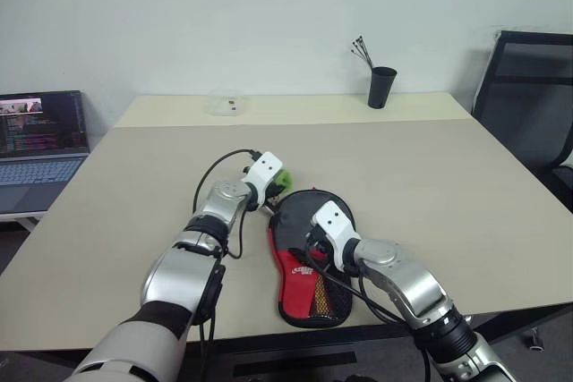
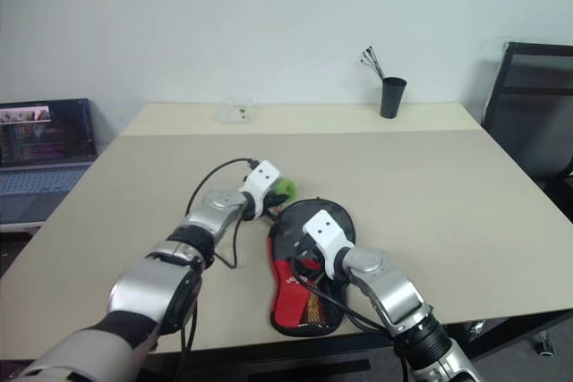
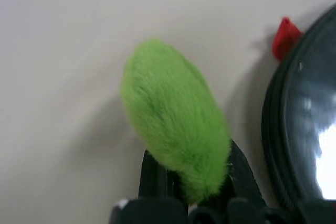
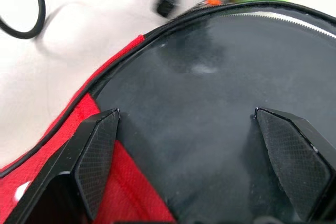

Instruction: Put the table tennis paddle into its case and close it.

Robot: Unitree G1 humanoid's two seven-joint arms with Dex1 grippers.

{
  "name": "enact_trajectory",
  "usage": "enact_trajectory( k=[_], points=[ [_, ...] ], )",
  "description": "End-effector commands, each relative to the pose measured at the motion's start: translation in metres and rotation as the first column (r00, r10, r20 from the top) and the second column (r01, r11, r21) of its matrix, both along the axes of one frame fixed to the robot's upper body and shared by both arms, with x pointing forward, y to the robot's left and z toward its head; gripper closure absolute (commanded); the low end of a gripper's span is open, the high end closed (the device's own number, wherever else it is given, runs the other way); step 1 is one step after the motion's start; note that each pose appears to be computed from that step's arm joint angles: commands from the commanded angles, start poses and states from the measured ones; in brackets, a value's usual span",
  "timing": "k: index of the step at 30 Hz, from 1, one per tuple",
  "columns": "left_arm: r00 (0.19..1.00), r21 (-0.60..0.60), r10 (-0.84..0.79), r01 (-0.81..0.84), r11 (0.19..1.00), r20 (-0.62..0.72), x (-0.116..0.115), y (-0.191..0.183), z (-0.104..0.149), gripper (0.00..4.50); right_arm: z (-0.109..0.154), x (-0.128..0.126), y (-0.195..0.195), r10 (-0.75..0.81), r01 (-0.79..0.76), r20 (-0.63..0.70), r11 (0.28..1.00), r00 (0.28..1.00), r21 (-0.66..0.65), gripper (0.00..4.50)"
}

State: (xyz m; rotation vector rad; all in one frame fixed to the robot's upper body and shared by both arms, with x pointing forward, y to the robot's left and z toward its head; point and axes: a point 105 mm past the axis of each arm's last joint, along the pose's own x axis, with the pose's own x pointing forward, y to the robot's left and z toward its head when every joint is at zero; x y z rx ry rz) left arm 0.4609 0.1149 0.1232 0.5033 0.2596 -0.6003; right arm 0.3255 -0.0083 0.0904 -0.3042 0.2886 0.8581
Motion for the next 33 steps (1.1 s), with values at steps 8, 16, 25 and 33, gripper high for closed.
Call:
enact_trajectory(
  k=[8,16,25,33],
  points=[
    [0.967,0.127,-0.104,0.075,0.989,0.234,0.008,-0.065,0.045,4.47,-0.038,-0.023,-0.004,-0.018,0.009,-0.126,0.998,0.992,-0.069,0.0],
    [0.873,0.105,-0.371,0.357,0.928,0.315,-0.021,-0.151,0.07,4.47,-0.041,-0.032,0.001,-0.017,0.008,-0.144,0.998,0.989,-0.06,0.0],
    [0.728,0.103,-0.619,0.619,0.778,0.295,-0.065,-0.215,0.072,4.47,-0.042,-0.033,0.004,-0.029,0.022,-0.149,0.999,0.988,-0.048,0.0],
    [0.72,0.14,-0.672,0.658,0.74,0.173,-0.068,-0.202,0.043,3.9,-0.04,-0.03,0.005,-0.03,0.024,-0.143,0.999,0.989,-0.042,0.0]
  ],
)
